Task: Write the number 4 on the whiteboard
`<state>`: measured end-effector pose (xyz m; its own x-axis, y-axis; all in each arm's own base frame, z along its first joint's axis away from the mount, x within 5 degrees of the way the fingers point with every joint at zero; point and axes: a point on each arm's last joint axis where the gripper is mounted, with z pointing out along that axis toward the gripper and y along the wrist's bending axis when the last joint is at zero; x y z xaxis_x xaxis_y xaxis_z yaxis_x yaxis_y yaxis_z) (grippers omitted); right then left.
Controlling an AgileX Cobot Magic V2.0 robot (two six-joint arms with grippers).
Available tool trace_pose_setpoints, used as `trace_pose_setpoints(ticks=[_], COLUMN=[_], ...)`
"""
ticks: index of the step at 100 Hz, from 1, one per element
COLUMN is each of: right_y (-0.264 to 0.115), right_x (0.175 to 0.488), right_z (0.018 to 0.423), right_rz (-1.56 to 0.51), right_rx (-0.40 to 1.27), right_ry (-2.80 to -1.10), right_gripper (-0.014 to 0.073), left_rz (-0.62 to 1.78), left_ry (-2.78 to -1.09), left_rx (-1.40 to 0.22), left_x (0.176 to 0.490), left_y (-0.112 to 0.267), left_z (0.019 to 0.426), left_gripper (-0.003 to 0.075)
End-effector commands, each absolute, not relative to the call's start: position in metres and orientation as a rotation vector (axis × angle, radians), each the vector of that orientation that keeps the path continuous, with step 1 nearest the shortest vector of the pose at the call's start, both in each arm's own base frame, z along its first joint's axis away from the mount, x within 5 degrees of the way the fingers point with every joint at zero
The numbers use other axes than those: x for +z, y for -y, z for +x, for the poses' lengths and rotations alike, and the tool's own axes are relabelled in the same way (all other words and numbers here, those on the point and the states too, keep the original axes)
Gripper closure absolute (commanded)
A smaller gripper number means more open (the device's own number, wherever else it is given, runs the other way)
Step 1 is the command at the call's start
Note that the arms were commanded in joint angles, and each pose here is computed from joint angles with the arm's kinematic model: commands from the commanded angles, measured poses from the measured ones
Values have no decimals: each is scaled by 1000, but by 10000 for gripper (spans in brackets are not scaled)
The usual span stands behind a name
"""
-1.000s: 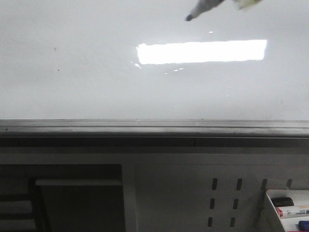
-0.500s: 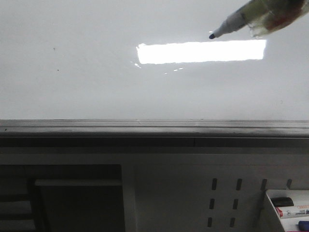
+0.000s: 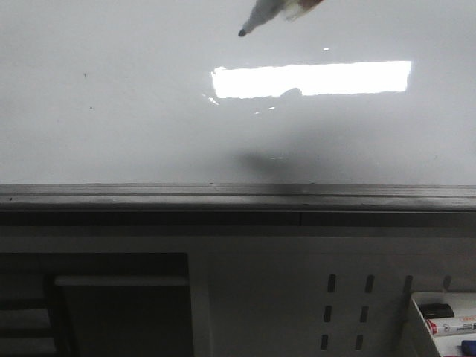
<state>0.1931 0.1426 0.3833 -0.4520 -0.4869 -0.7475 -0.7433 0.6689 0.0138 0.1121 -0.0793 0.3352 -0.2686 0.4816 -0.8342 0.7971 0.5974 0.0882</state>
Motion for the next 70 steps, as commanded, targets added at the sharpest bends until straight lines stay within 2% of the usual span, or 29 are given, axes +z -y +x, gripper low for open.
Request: trace_pose_setpoints(ticks=[1, 12, 27, 51, 70], right_y=[-140, -131, -126, -146, -149], right_x=[397, 400, 400, 377, 371], right_z=[201, 213, 226, 247, 264], right_rz=[-897, -845, -776, -790, -730], right_rx=[541, 635, 598, 614, 557], right_ry=[-2071, -2026, -1992, -2038, -2009], right_gripper=[631, 631, 631, 631, 631], left_rz=[938, 938, 938, 938, 938], left_ry=[-1867, -1867, -1867, -1867, -1867], left_rx=[-459, -459, -459, -459, -459], left_x=[349, 349, 349, 349, 349], left_y=[80, 80, 80, 80, 80], left_z=[114, 114, 114, 114, 114], left_gripper=[332, 332, 332, 332, 332])
